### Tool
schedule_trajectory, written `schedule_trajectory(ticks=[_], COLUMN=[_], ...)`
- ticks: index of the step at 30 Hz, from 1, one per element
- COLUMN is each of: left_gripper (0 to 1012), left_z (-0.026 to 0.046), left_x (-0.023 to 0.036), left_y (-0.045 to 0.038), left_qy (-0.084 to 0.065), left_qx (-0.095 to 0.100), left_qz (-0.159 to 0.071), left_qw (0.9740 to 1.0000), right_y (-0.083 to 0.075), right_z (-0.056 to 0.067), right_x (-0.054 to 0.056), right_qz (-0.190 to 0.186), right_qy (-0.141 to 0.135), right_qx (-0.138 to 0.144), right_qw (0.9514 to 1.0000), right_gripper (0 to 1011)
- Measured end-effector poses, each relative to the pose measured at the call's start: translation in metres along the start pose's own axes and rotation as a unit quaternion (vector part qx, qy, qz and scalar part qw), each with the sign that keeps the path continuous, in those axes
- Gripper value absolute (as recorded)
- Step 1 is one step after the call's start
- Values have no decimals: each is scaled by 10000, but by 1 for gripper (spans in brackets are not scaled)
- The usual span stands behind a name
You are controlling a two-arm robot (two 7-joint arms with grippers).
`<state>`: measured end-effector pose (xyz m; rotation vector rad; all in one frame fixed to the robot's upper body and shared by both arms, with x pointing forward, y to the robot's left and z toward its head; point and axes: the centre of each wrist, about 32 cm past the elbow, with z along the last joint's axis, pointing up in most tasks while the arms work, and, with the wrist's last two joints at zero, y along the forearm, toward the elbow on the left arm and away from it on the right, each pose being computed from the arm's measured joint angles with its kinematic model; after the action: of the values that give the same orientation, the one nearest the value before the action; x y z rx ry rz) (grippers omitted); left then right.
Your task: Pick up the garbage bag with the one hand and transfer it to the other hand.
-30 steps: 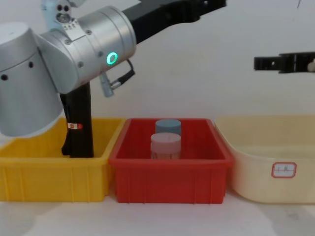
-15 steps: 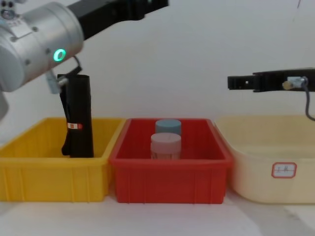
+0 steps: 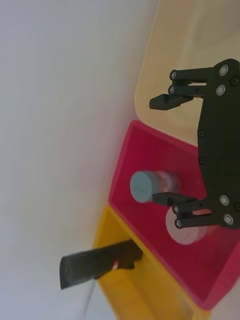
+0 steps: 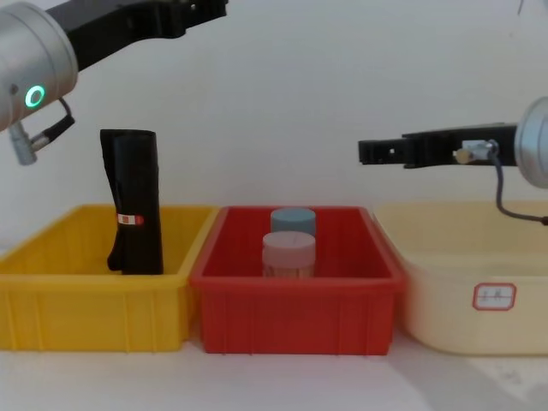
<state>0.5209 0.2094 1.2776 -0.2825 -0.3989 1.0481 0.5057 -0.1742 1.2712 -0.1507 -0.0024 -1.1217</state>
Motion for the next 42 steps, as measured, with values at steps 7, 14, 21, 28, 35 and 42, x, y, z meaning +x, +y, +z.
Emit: schedule_trajectory(ticks=[7, 14, 21, 28, 35, 42], left_gripper=[1001, 1001, 1001, 1001, 1001, 1001], left_z=[16, 26, 30, 34, 36, 37], left_x=[40, 64, 75, 83, 86, 89], left_y=[45, 72, 86, 95, 98, 101], left_qy=[-64, -103, -122, -135, -140, -146], left_qx=[36, 58, 69, 75, 79, 82], left_qz=[100, 162, 195, 215, 223, 229], left_qw=[9999, 9998, 9997, 9997, 9996, 9996], right_y=[35, 83, 129, 188, 240, 293], right_z=[-9, -58, -109, -154, -173, -188], right_x=[-64, -173, -272, -343, -377, -403], right_qz=[185, 465, 690, 832, 884, 923], right_qy=[-49, -129, -202, -246, -271, -269], right_qx=[-36, -180, -328, -457, -521, -596], right_qw=[9998, 9987, 9969, 9952, 9944, 9936], right_gripper=[1001, 1001, 1001, 1001, 1001, 1001])
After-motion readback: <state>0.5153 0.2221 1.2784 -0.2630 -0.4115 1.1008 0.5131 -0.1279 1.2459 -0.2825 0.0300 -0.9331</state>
